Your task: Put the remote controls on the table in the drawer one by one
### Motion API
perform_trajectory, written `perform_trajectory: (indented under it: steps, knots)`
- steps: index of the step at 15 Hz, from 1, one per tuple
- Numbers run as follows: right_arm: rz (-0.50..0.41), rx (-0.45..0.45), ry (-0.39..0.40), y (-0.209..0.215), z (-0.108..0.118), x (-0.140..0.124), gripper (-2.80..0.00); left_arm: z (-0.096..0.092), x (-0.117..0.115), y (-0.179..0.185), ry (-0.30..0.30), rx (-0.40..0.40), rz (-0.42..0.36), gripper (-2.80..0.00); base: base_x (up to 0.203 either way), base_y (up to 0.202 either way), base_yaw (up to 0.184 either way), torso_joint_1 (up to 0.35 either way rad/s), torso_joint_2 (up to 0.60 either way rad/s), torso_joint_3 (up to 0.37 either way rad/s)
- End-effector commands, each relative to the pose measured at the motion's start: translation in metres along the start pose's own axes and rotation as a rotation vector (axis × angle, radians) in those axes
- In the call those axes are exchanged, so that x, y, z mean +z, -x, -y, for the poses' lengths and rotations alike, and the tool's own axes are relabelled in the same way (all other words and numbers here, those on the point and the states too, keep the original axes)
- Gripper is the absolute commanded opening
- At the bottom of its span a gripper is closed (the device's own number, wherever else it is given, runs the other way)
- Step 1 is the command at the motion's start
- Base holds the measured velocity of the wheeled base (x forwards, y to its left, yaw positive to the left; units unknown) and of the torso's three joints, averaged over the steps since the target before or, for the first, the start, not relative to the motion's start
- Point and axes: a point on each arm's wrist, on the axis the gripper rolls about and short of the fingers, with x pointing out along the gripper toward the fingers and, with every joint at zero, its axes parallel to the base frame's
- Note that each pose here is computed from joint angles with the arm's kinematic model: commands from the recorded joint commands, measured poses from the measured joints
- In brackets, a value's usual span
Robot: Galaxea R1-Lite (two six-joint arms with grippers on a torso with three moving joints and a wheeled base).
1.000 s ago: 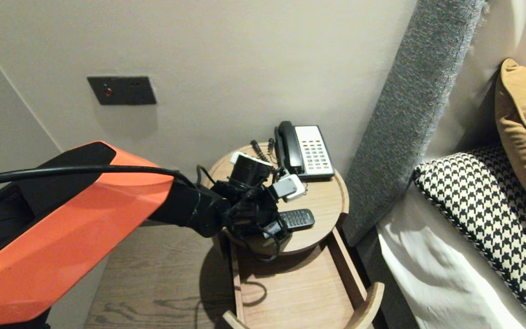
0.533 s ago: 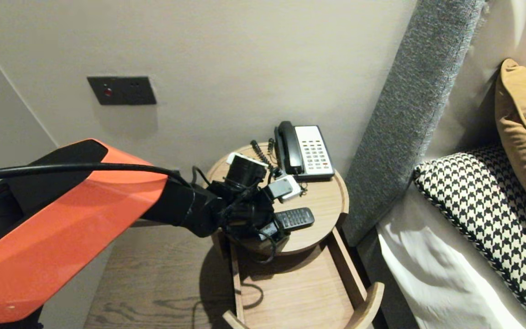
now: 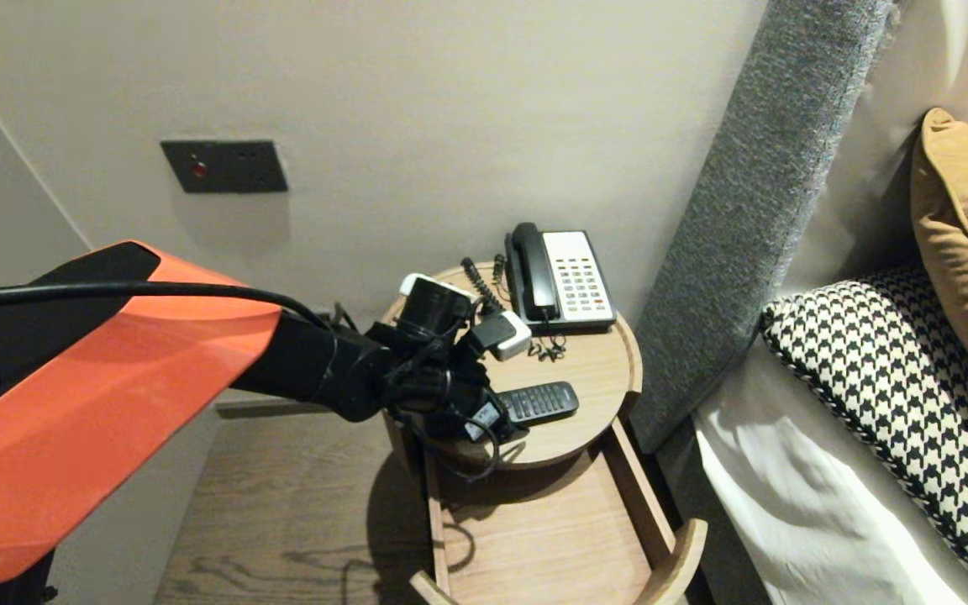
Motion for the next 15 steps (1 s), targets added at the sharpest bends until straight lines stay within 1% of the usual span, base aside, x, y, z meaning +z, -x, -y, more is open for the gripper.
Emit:
perform_trajectory:
  steps: [1,8,13,15]
  knots:
    - [-0.039,-0.001,0.000,-0.002,0.000,-0.011,-2.80,-0.004,0.000,-0.001,0.003,0.008,0.002,0.00,0.000,0.000,0.000,0.000,0.00,0.000]
    - [-0.039,-0.001,0.000,-0.002,0.000,-0.011,-2.80,-0.003,-0.003,-0.003,0.009,-0.030,-0.002,0.00,0.000,0.000,0.000,0.000,0.00,0.000]
    - [-0.039,-0.001,0.000,-0.002,0.000,-0.011,-2.80,-0.003,-0.012,-0.011,0.019,-0.041,-0.028,0.00,0.000,0.000,0.000,0.000,0.00,0.000]
    - [-0.039,-0.001,0.000,-0.002,0.000,-0.011,-2.80,-0.002,-0.014,-0.012,0.024,-0.060,-0.027,0.00,0.000,0.000,0.000,0.000,0.00,0.000]
